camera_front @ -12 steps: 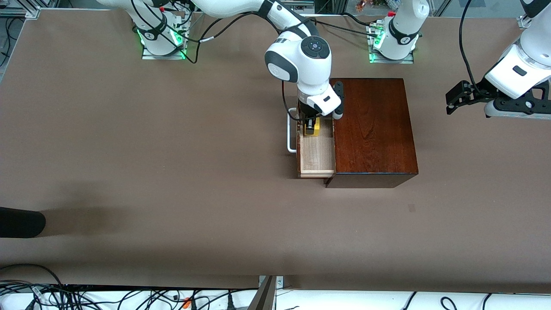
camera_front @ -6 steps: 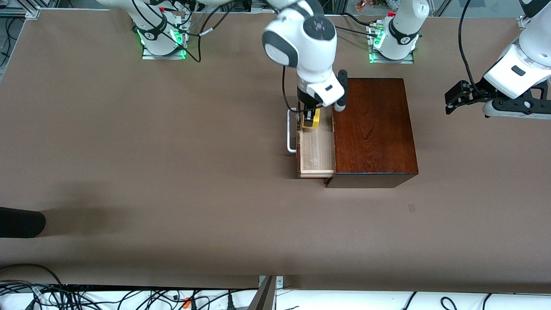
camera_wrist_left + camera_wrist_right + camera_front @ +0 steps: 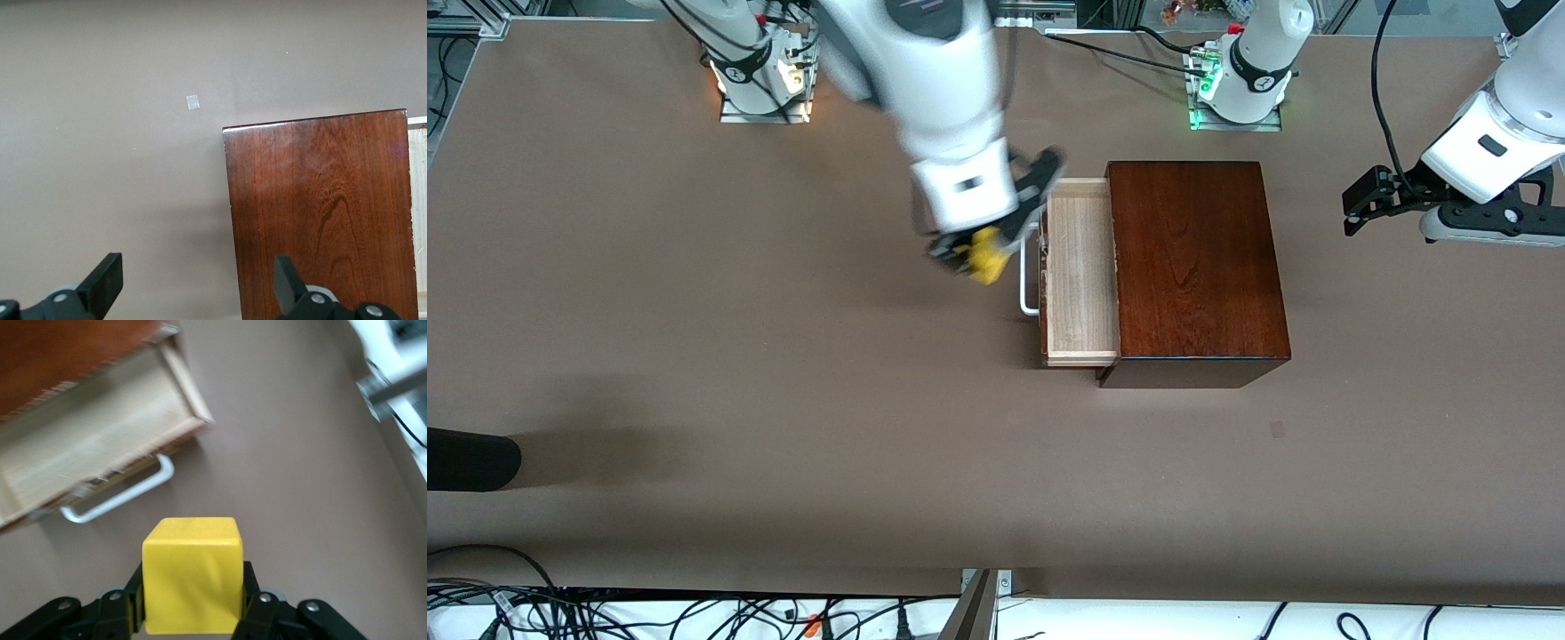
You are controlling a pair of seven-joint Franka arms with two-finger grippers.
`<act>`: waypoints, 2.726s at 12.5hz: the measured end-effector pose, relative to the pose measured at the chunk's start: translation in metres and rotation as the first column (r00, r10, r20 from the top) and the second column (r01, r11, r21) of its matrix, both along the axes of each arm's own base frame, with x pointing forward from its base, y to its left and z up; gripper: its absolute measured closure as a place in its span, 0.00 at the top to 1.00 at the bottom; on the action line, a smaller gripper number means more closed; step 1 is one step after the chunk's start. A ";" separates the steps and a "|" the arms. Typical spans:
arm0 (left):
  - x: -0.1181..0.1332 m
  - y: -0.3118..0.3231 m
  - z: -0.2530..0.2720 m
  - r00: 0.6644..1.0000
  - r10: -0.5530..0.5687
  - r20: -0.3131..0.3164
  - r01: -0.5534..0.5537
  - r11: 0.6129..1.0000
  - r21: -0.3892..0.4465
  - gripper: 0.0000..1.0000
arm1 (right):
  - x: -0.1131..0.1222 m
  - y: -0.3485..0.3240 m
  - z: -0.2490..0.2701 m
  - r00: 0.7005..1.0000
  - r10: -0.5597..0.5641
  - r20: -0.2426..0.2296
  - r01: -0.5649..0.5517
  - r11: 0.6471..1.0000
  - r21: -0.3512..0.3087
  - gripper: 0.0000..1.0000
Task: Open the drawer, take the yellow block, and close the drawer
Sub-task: 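Lift the cube out with the right gripper while the left gripper reaches the drawer, then set the cube on the table with the right gripper and withdraw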
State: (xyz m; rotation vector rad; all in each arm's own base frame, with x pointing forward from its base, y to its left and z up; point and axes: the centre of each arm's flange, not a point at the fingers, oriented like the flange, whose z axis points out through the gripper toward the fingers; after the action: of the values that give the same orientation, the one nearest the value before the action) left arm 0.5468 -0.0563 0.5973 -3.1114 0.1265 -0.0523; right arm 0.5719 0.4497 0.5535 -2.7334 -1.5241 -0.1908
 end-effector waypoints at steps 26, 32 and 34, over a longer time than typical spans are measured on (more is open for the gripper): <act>-0.031 -0.424 -0.186 0.749 -0.660 -0.066 0.657 0.752 -0.060 0.67 | -0.030 -0.396 -0.351 0.605 -0.777 -0.171 0.772 0.626 -0.114 0.56; -0.057 -0.469 -0.240 0.235 -0.971 -0.033 0.967 0.237 -0.096 0.03 | -0.016 -0.393 -0.331 0.613 -0.775 -0.153 0.774 0.628 -0.081 1.00; -0.060 -0.480 -0.253 0.123 -0.992 -0.002 0.989 0.123 -0.082 0.03 | -0.005 -0.391 -0.289 0.621 -0.771 -0.142 0.774 0.632 -0.047 1.00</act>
State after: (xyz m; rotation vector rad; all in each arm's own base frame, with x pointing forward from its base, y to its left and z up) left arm 0.4867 -0.5362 0.3446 -2.3163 2.2165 0.0173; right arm 0.5671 0.0589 0.2646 -3.0936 -0.1950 0.0133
